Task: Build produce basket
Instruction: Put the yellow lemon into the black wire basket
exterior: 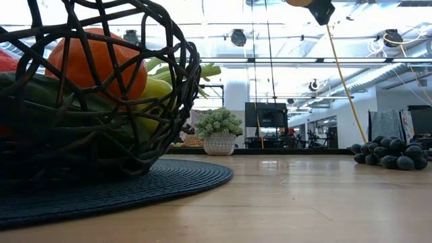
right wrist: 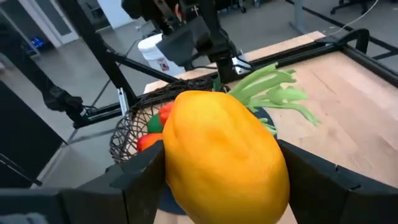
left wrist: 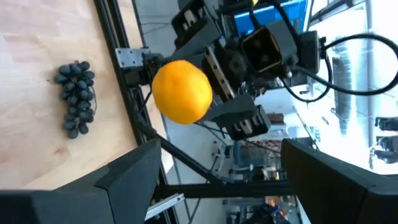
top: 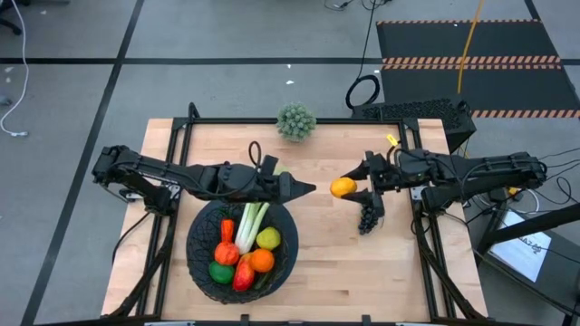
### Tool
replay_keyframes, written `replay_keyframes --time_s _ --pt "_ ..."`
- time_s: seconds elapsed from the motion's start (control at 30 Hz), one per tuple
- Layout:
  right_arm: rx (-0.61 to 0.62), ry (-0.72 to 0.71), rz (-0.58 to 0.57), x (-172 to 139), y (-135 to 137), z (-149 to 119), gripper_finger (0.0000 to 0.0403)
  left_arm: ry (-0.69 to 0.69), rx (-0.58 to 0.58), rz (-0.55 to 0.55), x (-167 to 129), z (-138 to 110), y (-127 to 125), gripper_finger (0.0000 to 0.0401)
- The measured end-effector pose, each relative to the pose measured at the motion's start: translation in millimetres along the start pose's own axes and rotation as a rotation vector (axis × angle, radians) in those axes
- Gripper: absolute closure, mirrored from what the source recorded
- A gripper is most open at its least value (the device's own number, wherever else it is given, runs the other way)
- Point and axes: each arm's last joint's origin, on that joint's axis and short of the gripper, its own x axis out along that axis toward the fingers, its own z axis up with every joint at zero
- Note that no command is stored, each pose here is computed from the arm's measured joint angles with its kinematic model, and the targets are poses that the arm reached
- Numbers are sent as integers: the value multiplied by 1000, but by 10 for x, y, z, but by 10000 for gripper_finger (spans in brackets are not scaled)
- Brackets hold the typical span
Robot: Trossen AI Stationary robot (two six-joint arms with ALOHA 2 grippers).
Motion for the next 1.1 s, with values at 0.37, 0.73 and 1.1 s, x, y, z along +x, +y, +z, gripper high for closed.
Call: replay_keyframes --time_s 0.37,0.73,1.1 --pt "-142 54 -20 -1 -21 -52 131 -101 -9 62 193 -29 161 61" --pt "-186 89 -30 77 -85 -223 131 -92 -88 -5 591 1 386 13" --pt "-214 79 -59 93 -109 -252 131 -38 -95 21 803 -17 608 2"
